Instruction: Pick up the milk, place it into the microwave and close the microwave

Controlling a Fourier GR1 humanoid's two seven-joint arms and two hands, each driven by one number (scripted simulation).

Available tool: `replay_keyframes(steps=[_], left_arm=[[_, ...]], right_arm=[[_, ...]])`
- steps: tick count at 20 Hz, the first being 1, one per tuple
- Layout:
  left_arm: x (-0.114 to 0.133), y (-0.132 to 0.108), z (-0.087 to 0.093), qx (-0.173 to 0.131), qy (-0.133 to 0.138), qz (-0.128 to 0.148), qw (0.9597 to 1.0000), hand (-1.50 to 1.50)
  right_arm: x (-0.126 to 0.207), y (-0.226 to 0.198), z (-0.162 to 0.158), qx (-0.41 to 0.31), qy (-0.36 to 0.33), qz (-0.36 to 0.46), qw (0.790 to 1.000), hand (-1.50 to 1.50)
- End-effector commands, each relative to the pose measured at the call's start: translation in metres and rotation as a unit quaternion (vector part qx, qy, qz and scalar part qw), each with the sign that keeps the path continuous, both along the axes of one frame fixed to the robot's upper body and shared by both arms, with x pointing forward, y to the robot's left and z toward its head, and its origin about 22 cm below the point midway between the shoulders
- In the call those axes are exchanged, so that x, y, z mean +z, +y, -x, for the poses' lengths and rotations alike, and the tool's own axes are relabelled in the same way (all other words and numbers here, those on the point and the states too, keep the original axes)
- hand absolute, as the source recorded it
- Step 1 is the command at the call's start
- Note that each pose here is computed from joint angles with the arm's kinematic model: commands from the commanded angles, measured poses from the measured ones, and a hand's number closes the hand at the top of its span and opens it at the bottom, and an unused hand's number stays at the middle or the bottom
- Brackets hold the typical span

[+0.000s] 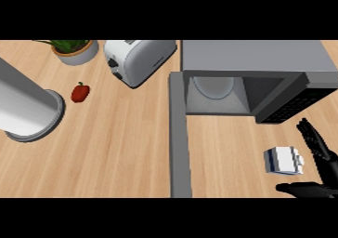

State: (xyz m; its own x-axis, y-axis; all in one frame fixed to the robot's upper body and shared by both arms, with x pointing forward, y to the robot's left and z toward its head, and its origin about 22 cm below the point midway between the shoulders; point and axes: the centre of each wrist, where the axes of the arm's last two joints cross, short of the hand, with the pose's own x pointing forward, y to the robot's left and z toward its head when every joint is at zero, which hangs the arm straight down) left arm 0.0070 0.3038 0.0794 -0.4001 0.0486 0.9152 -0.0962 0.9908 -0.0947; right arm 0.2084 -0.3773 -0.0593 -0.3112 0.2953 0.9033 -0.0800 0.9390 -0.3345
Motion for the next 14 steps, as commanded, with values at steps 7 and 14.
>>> replay_keyframes(steps=[7, 14], left_arm=[[0.004, -0.006, 0.002, 0.008, -0.006, 0.002, 0.9999, -1.50], [0.016, 0.003, 0.013, 0.000, -0.011, 0.009, 0.9999, -1.50]], right_arm=[[-0.053, -0.004, 0.009, 0.036, 0.034, 0.011, 0.999, -1.50], [-0.073, 0.001, 0.005, 0.008, 0.017, 0.055, 0.998, -1.50]])
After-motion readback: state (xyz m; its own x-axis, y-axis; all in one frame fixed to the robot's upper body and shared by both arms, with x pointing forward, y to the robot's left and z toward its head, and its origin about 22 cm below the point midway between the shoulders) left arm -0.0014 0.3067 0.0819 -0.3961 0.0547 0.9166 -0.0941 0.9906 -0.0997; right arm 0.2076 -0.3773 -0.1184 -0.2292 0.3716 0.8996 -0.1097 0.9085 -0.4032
